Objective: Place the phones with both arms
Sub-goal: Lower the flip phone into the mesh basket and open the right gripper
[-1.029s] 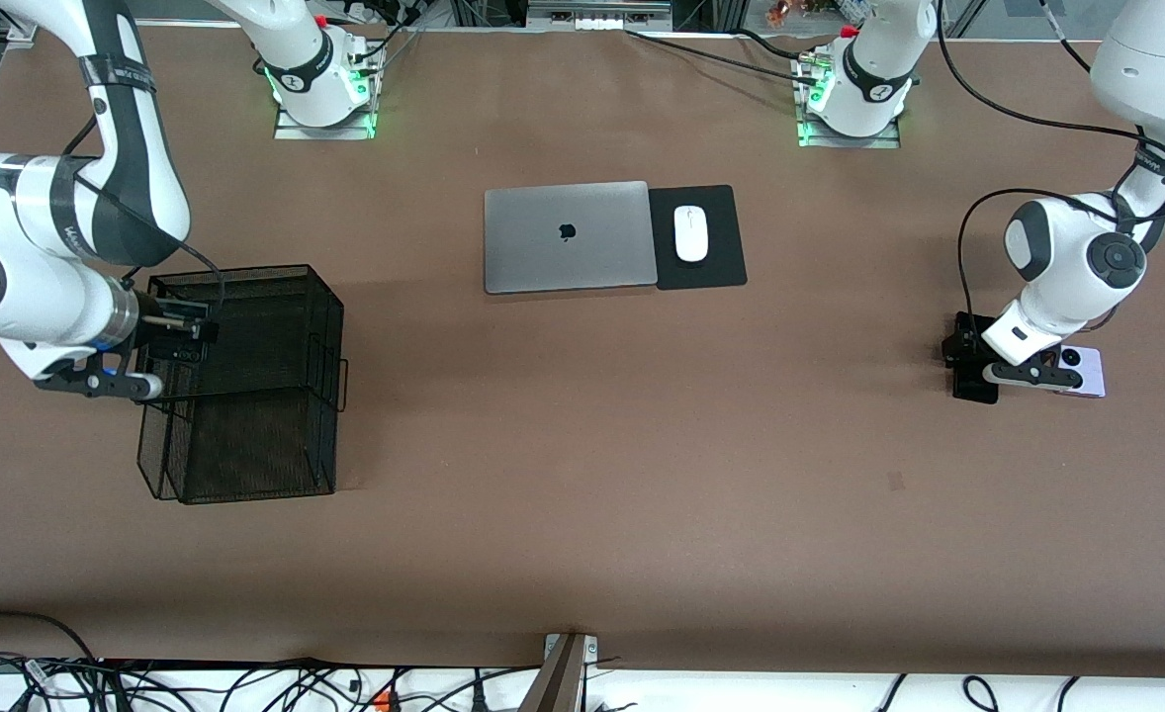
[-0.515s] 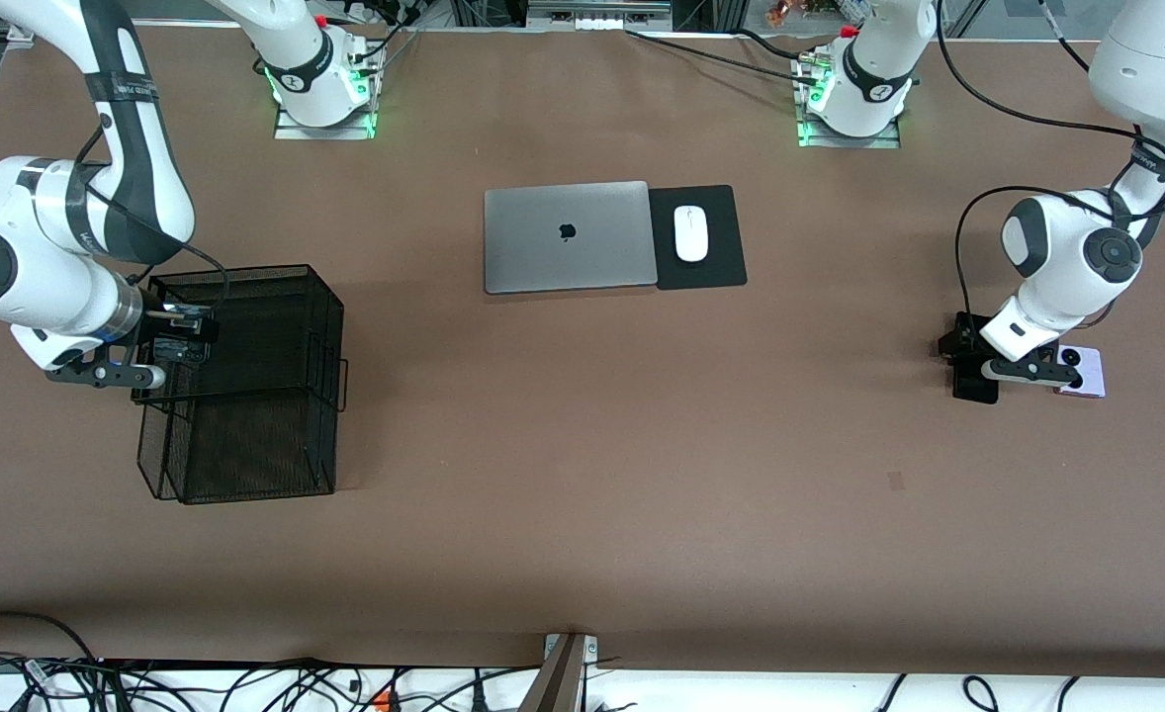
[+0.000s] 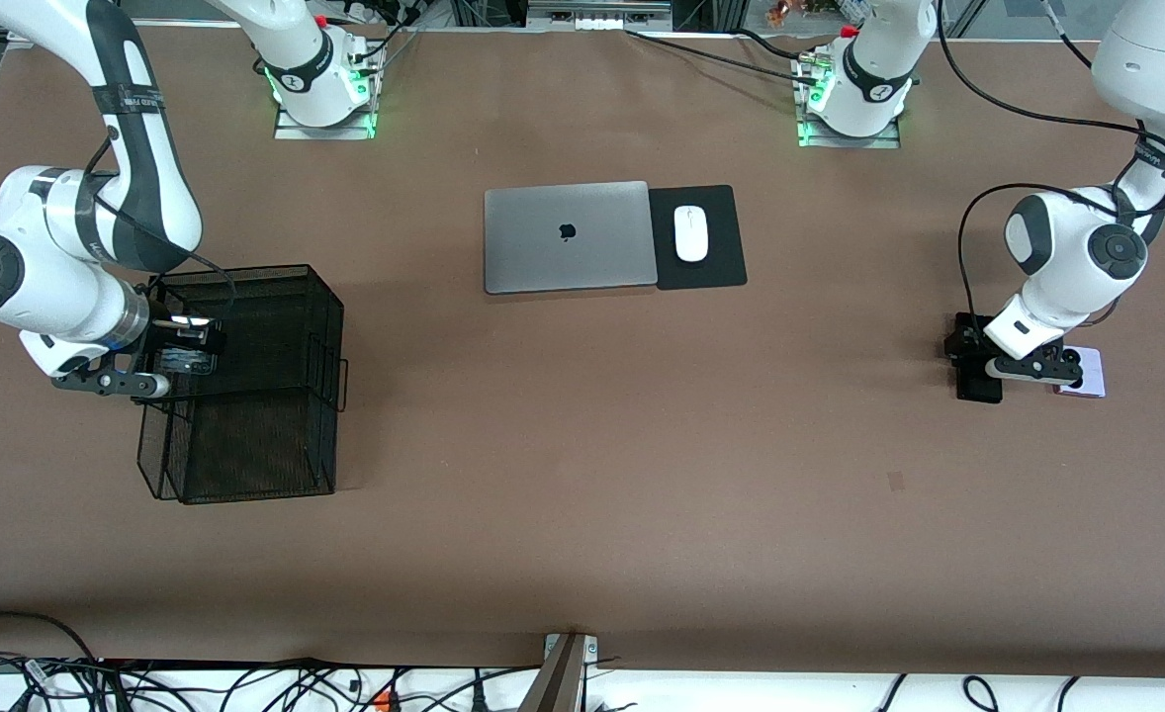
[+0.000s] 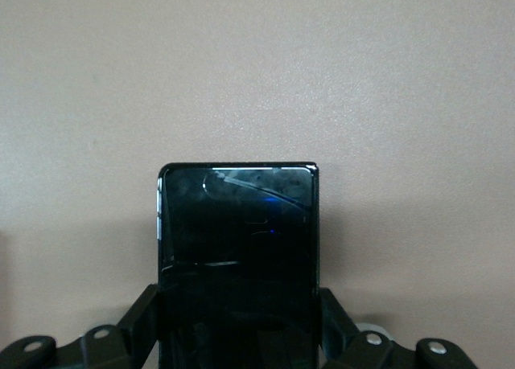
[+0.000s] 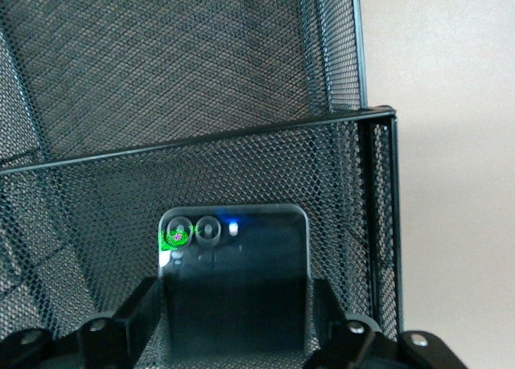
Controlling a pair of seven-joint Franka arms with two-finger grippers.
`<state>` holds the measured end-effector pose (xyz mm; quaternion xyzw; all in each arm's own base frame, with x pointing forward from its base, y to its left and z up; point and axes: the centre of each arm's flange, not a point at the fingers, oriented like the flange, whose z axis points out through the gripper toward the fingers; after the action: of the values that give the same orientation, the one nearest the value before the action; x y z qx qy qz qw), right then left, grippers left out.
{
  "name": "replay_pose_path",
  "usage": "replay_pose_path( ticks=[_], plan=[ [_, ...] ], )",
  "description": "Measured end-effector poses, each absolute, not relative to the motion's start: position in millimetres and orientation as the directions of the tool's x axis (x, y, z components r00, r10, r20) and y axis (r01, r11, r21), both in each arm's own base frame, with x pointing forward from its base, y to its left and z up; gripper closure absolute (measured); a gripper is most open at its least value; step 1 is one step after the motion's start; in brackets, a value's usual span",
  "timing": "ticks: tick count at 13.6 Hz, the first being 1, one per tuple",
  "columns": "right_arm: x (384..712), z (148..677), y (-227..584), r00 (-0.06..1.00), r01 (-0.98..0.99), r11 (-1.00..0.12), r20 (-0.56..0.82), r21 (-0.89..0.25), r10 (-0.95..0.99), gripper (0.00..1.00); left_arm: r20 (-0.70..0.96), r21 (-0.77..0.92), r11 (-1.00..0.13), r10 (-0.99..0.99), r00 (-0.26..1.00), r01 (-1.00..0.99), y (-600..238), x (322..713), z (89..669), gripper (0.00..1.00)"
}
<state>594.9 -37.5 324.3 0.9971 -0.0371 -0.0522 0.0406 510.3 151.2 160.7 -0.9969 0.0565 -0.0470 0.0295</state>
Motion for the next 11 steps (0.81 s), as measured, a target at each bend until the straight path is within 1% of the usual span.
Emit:
replay_pose_path(
  ticks=[1,2,3,5,7,11],
  plan=[
    [596,326,-37,0.992,-0.07,-0.994,-0.096,0.084,-0.078,0.12,0.09,-0.064,-0.992,-0.115,0.989,-0.11,151,510,161,0.19],
    [597,328,-37,0.993,-0.071,-0.994,-0.091,0.084,-0.078,0.02,0.09,-0.064,-0.992,-0.115,0.989,-0.11,151,510,161,0.19],
    [599,331,-37,0.993,-0.071,-0.994,-0.085,0.083,-0.078,0.0,0.09,-0.064,-0.992,-0.115,0.989,-0.11,151,510,161,0.19],
    [606,343,-37,0.995,-0.071,-0.994,-0.06,0.083,-0.076,0.0,0.087,-0.064,-0.992,-0.115,0.989,-0.11,151,511,161,0.19],
    [617,368,-35,0.996,-0.07,-0.994,-0.046,0.081,-0.074,0.0,0.065,-0.061,-0.992,-0.115,0.991,-0.111,152,515,164,0.19],
    [632,432,-24,0.992,-0.091,-0.996,-0.087,0.022,-0.092,0.0,-0.006,-0.064,-0.991,-0.119,0.993,-0.119,156,543,197,0.2]
  ],
)
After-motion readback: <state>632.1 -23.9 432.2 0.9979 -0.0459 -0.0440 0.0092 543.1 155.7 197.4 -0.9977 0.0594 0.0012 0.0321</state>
